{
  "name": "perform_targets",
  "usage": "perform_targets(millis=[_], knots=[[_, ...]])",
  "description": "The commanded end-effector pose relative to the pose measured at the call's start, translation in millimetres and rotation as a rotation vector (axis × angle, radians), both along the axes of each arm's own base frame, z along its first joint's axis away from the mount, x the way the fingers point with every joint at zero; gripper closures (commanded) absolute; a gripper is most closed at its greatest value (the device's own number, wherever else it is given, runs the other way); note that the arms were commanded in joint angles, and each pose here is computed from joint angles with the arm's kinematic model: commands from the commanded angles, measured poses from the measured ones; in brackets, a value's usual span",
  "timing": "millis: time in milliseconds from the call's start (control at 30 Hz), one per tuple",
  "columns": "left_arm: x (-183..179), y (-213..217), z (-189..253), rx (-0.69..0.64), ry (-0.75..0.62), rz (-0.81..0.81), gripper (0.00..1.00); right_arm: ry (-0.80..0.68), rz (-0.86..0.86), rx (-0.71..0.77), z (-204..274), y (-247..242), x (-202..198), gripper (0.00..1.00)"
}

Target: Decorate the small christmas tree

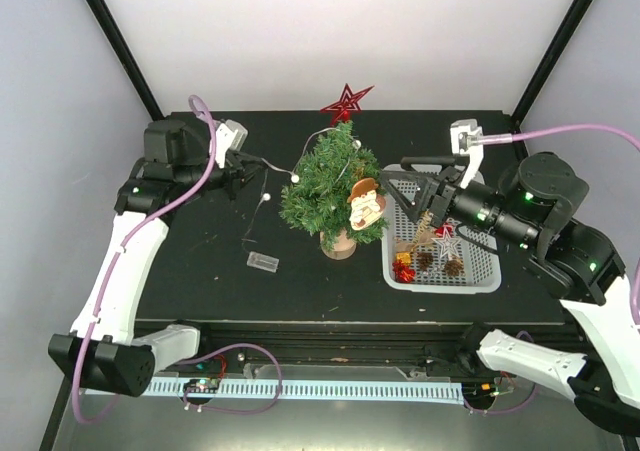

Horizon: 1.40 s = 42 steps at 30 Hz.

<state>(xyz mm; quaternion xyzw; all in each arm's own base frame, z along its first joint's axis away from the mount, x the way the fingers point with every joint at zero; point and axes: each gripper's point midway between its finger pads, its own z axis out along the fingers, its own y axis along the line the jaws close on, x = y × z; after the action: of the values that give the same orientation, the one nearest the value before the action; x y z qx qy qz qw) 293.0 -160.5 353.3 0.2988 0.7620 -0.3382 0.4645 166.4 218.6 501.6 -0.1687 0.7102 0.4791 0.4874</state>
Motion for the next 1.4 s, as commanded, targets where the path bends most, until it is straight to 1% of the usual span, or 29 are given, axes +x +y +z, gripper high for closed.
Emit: perform_targets(millis=[0,133,267,367,467,600,700,767,967,1000,1033,1067,1100,1133,1233,1300,1367], knots=[[14,-1,15,-0.040,-0.034,0.012,0.98,-0.014,-0.100,-0.059,-16,-17,7,0.20],[22,-5,4,-0.051,0.014,0.000,0.98,-0.001,-0.145,-0.088,-29,-23,13,0.20],[17,-14,-6,-0.074,0.057,-0.052,0.99,0.000,-0.193,-0.128,-38,-28,19,0.20],[9,-20,-7,-0.091,0.067,-0.096,0.98,0.017,-0.232,-0.194,-55,-30,29,0.22],[0,-25,-8,-0.111,0.088,-0.141,0.94,0.047,-0.289,-0.261,-78,-34,41,0.23],[-11,-31,-15,-0.110,0.115,-0.180,0.90,0.047,-0.328,-0.293,-89,-38,47,0.23],[-22,-35,-25,-0.098,0.130,-0.214,0.90,0.046,-0.353,-0.316,-93,-40,52,0.23],[-33,-38,-34,-0.088,0.142,-0.248,0.92,0.044,-0.357,-0.324,-94,-41,53,0.23],[-57,-42,-55,-0.040,0.130,-0.327,0.93,0.049,-0.360,-0.343,-103,-37,57,0.22],[-60,-42,-58,-0.034,0.121,-0.344,0.92,0.049,-0.361,-0.347,-104,-37,58,0.22],[-65,-43,-60,-0.031,0.115,-0.364,0.88,0.046,-0.362,-0.349,-104,-37,58,0.22],[-70,-43,-63,-0.023,0.115,-0.383,0.82,0.042,-0.364,-0.350,-104,-37,59,0.22],[-73,-43,-65,-0.013,0.104,-0.395,0.72,0.039,-0.368,-0.351,-104,-38,60,0.22],[-76,-43,-68,-0.005,0.099,-0.404,0.60,0.038,-0.373,-0.353,-106,-38,61,0.21],[-78,-42,-79,0.019,0.088,-0.414,0.34,0.038,-0.380,-0.364,-111,-37,64,0.19],[-75,-41,-85,0.036,0.077,-0.409,0.27,0.040,-0.390,-0.373,-116,-37,67,0.19],[-72,-40,-89,0.053,0.067,-0.399,0.17,0.050,-0.398,-0.393,-124,-37,69,0.18]])
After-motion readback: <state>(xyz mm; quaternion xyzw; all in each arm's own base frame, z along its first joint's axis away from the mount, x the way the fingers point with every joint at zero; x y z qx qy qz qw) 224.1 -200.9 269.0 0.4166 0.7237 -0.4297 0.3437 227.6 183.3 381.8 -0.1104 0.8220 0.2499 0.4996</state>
